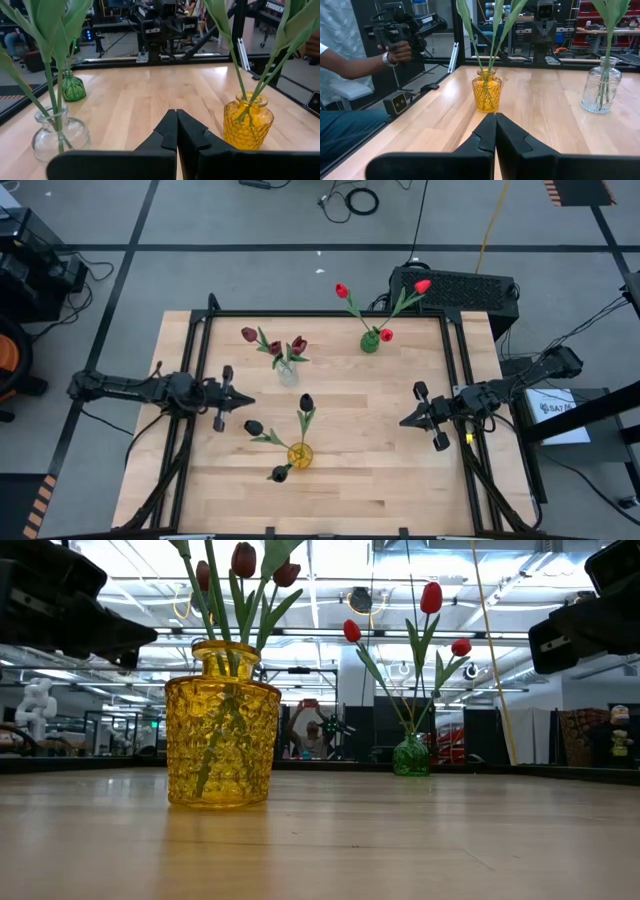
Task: Sort flowers into vase by color
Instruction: Return to Home Position
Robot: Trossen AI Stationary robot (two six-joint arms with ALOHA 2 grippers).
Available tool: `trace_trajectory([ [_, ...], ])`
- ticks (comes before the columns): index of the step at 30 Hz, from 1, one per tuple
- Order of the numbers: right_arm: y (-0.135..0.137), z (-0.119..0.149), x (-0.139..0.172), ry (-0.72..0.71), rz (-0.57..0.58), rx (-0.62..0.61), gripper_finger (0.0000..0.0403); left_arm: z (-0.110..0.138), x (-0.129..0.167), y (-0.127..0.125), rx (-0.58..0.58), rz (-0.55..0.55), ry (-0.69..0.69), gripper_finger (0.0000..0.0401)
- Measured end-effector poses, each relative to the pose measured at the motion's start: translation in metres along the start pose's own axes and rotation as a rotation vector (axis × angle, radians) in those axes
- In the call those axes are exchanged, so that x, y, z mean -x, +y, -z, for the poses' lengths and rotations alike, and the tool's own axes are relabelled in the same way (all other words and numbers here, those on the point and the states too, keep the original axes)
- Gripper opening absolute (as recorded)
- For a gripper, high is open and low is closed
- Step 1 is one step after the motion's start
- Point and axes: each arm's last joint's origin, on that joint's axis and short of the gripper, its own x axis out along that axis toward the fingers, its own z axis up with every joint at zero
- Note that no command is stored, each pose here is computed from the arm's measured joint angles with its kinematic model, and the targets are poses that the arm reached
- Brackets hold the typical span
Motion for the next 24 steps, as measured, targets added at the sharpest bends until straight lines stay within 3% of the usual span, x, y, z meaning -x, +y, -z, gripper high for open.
trace_trajectory([
  [24, -0.0002, 0.0000, 0.0000, -0.001, 0.007, 0.004, 0.0000, -0.0028, 0.0075, 0.0008, -0.017, -0.025, -0.052, 0.0000],
])
